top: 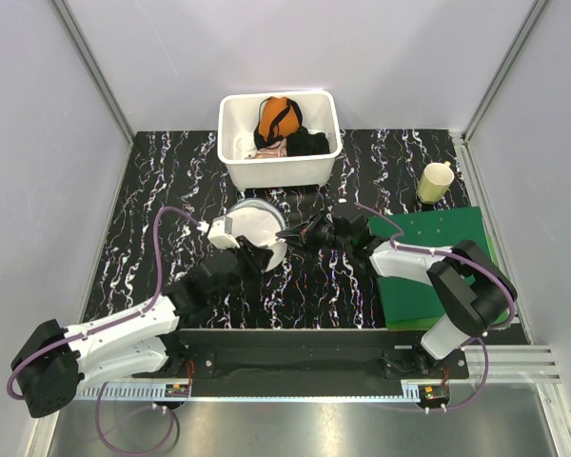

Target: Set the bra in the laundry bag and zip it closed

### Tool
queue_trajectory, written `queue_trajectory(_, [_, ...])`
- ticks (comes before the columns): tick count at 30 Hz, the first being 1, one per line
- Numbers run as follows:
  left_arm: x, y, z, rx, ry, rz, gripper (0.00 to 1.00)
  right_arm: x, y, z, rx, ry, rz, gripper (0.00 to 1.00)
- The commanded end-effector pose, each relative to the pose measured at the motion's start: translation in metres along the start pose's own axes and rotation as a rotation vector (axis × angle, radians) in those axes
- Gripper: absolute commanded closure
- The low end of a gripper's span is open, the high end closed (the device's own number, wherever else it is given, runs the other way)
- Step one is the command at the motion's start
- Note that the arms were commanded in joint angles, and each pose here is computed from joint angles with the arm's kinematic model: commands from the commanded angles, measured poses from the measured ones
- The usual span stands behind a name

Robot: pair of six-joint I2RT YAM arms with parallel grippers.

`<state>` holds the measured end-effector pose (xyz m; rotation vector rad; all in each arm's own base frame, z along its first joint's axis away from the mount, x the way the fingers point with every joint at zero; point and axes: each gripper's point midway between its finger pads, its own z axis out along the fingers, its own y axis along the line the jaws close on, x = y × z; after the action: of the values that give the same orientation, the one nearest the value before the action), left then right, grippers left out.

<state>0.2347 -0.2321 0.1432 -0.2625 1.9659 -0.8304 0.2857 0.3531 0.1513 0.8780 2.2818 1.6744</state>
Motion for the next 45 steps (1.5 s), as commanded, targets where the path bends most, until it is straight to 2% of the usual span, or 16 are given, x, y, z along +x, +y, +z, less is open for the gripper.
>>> queue_trajectory(1, [-0.032, -0.02, 0.003, 0.01, -0.097, -0.028, 0.72, 0.011, 0.021, -0.005, -0.059, 0.008, -0.024, 1.0])
queue_trajectory(6, [-0.033, -0.008, 0.001, -0.047, -0.097, -0.015, 0.83, 0.01, 0.018, -0.007, -0.056, 0.001, -0.031, 1.0])
queue_trajectory(9, [-0.033, -0.003, -0.001, -0.061, -0.098, -0.014, 1.0, 0.01, 0.015, -0.007, -0.051, -0.001, -0.032, 1.0])
queue_trajectory(14, [-0.028, 0.004, -0.01, -0.079, -0.052, 0.046, 1.0, 0.006, 0.007, -0.01, -0.038, -0.008, -0.08, 1.0])
queue_trajectory(18, [-0.015, 0.013, -0.02, -0.056, 0.025, 0.09, 1.0, -0.02, -0.002, -0.017, -0.016, -0.03, -0.214, 1.0])
queue_trajectory(25, [0.005, 0.027, -0.027, 0.034, 0.138, 0.141, 1.0, -0.043, 0.001, -0.027, 0.004, 0.099, -0.412, 1.0])
queue_trajectory(28, [0.008, 0.002, -0.022, 0.156, 0.163, 0.154, 1.0, -0.049, -0.003, -0.029, 0.064, 0.159, -0.466, 1.0])
queue_trajectory(31, [0.012, -0.019, -0.015, 0.243, 0.2, 0.148, 1.0, -0.071, -0.007, -0.032, 0.167, 0.137, -0.523, 1.0])
queue_trajectory(32, [0.012, -0.024, -0.013, 0.257, 0.204, 0.138, 1.0, -0.078, -0.004, -0.033, 0.173, 0.122, -0.543, 0.75])
queue_trajectory(33, [0.015, -0.026, -0.007, 0.261, 0.222, 0.133, 1.0, -0.081, -0.003, -0.035, 0.177, 0.11, -0.538, 0.56])
queue_trajectory(37, [0.009, -0.054, 0.005, 0.346, 0.216, 0.103, 1.0, -0.08, -0.01, -0.059, 0.22, 0.008, -0.505, 0.14])
queue_trajectory(38, [0.01, -0.057, 0.007, 0.351, 0.219, 0.094, 1.0, -0.076, -0.028, -0.067, 0.251, -0.007, -0.452, 0.09])
queue_trajectory(39, [0.01, -0.06, 0.01, 0.357, 0.222, 0.089, 1.0, -0.072, -0.018, -0.081, 0.222, -0.052, -0.459, 0.01])
queue_trajectory(40, [0.008, -0.067, 0.01, 0.382, 0.218, 0.079, 1.0, -0.073, -0.012, -0.086, 0.189, -0.099, -0.459, 0.0])
queue_trajectory(41, [0.009, -0.07, 0.011, 0.392, 0.222, 0.075, 1.0, -0.065, -0.03, -0.091, 0.191, -0.097, -0.378, 0.0])
queue_trajectory(45, [0.016, -0.079, 0.011, 0.423, 0.244, 0.064, 1.0, -0.034, -0.017, -0.099, 0.079, -0.079, -0.334, 0.0])
